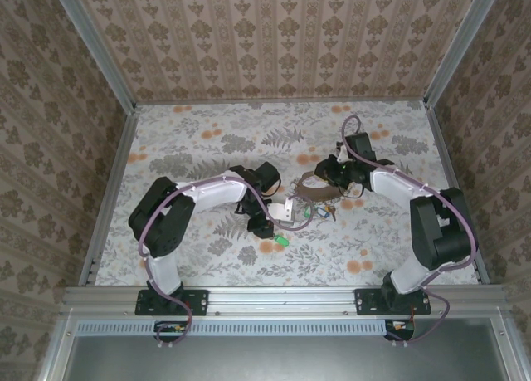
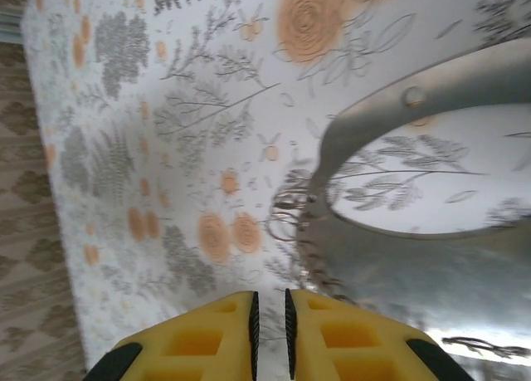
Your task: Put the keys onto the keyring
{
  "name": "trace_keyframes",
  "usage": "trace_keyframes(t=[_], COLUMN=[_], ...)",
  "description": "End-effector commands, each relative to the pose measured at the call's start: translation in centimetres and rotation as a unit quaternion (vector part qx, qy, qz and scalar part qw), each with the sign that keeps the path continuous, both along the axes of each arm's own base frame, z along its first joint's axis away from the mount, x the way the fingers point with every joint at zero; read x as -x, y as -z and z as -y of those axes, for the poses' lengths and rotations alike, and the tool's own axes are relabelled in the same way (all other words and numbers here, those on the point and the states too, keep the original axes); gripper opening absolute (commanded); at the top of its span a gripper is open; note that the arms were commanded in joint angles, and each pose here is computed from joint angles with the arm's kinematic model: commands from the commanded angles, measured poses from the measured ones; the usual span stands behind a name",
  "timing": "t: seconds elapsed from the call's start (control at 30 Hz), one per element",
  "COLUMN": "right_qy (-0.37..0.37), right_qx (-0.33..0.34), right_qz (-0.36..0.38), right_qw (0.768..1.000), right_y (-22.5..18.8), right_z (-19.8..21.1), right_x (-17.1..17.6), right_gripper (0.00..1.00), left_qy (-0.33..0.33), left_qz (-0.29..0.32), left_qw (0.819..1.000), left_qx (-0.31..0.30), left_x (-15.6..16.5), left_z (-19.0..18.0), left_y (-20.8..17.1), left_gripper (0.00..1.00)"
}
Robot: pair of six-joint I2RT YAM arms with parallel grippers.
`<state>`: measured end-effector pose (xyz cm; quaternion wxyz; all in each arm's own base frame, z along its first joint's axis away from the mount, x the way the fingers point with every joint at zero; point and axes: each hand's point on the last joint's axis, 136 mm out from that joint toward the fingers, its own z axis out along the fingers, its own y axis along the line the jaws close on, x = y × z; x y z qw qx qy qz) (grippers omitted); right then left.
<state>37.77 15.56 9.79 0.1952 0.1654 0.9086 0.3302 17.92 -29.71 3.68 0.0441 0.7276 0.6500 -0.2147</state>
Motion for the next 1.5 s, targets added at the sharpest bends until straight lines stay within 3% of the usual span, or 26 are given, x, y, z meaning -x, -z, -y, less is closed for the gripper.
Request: trace_keyframes(t=[0.0,0.13,0.3,0.4,0.5,0.6,0.73,0.87,1.17,1.27,1.47], right_qy=[-0.021,-0.070,-0.131,-0.178,-0.221,-0.252,-0.283,-0.245,-0.107,-0.116,-0.186], right_qx=[0.101,0.156,0.191,0.224,0.268,0.295,0.313,0.348,0.320,0.321,0.373], right_qz=[-0.008,0.014,0.021,0.021,0.031,0.047,0.038,0.010,-0.081,-0.095,-0.069], right_qw=[0.995,0.985,0.973,0.958,0.937,0.921,0.906,0.905,0.938,0.935,0.906], right_y=[1.6,0.8,0.7,0.9,0.8,0.9,1.0,0.1,0.6,1.6,2.7], right_z=[3.2,4.0,2.7,1.3,0.7,0.0,-0.7,2.6,8.5,9.6,10.2], right_x=[1.9,2.5,3.3,3.7,3.3,1.9,0.9,0.8,4.6,5.4,4.1], right_gripper=[0.21,0.23,0.25,0.26,0.29,0.30,0.32,0.33,0.33,0.34,0.35], left_qy=[-0.005,-0.067,-0.164,-0.234,-0.324,-0.401,-0.462,-0.481,-0.506,-0.517,-0.500], left_qz=[0.004,0.015,0.020,0.025,0.033,0.037,0.023,0.051,0.092,0.103,0.128], left_qw=[0.999,0.994,0.973,0.950,0.916,0.880,0.849,0.840,0.823,0.813,0.821], left_qx=[0.036,0.081,0.163,0.205,0.234,0.251,0.256,0.245,0.242,0.247,0.244], left_x=[0.0,-1.7,-3.7,-5.0,-6.9,-8.2,-9.4,-10.4,-11.2,-11.1,-10.9], left_z=[0.5,-0.2,-2.7,-5.0,-7.9,-10.1,-12.2,-13.2,-14.2,-14.4,-14.1], left_y=[-2.5,-6.1,-11.4,-13.8,-15.1,-15.1,-14.4,-13.3,-12.6,-12.4,-12.4], left_gripper=[0.29,0.34,0.36,0.37,0.39,0.49,0.51,0.51,0.50,0.50,0.50])
